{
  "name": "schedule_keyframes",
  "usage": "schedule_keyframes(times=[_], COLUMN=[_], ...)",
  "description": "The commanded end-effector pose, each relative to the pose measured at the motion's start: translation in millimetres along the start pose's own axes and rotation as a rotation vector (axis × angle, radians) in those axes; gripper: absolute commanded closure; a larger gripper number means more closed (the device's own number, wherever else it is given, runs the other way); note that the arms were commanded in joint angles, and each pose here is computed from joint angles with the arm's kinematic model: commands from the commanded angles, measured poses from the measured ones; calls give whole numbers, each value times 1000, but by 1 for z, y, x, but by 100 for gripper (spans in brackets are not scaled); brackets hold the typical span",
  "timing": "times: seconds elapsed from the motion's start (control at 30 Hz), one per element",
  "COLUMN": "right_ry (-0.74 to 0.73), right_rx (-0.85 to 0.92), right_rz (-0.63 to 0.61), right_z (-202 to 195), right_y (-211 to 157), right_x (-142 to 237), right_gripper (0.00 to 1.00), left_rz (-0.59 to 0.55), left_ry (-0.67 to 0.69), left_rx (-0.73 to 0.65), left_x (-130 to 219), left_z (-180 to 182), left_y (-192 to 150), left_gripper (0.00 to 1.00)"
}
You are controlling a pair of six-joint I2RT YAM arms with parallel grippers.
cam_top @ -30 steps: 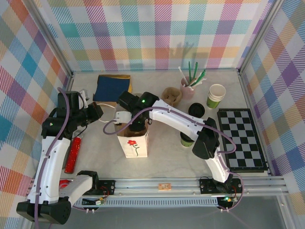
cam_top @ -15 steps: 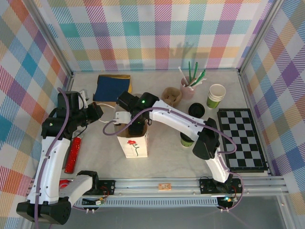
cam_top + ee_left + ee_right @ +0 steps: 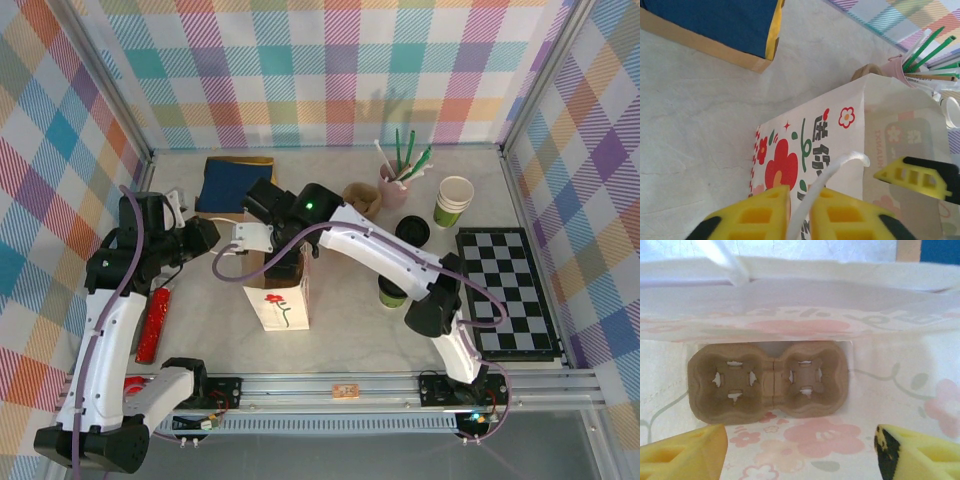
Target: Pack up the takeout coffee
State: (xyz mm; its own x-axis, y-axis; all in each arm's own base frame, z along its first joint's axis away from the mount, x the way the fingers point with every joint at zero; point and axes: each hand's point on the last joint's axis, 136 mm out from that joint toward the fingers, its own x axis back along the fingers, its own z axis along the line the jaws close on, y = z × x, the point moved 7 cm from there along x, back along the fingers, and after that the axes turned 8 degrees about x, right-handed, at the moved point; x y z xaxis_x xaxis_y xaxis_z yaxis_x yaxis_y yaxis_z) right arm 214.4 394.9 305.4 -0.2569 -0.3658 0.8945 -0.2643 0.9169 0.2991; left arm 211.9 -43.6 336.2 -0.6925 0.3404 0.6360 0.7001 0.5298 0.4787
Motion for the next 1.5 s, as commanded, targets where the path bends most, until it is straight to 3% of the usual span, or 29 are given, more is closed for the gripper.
schedule_keyframes(times=[0.0,0.27,0.4,0.43,0.5,0.57,0.63,0.77,0.93,1.1,1.2,1.37,1.47], right_ry=[0,26,3,-16,-76,-127,-170,-291,-430,-314,-240,-158,-141], right_rx=[21,46,3,-23,-88,-141,-187,-274,-431,-636,-667,-685,-691], right_rz=[14,121,39,0,-67,-136,-196,-288,-261,-241,-204,-162,-138], right_z=[7,11,6,3,-5,-12,-17,-30,-64,-89,-90,-91,-92], right_y=[-6,-16,-7,-3,4,10,13,15,-5,-42,-51,-59,-63], right_x=[25,3,21,30,50,71,90,122,128,109,90,64,51], right_gripper=[21,25,23,22,17,14,13,12,15,22,22,23,31], left_rz=[-23,-12,20,26,16,-11,-31,-39,-12,83,164,206,214], left_ry=[-59,-40,-62,-72,-87,-101,-106,-78,-45,-31,22,26,28], left_rx=[-4,-12,-21,-26,-40,-65,-94,-159,-233,-310,-348,-368,-368], left_x=[13,12,10,10,15,23,30,35,16,-19,-46,-68,-74], left_z=[-9,-5,-5,-7,-10,-16,-23,-35,-46,-56,-55,-58,-59], left_y=[3,-1,-6,-6,-5,0,6,22,45,60,57,46,41], left_gripper=[79,87,86,80,55,38,32,30,28,29,30,30,35])
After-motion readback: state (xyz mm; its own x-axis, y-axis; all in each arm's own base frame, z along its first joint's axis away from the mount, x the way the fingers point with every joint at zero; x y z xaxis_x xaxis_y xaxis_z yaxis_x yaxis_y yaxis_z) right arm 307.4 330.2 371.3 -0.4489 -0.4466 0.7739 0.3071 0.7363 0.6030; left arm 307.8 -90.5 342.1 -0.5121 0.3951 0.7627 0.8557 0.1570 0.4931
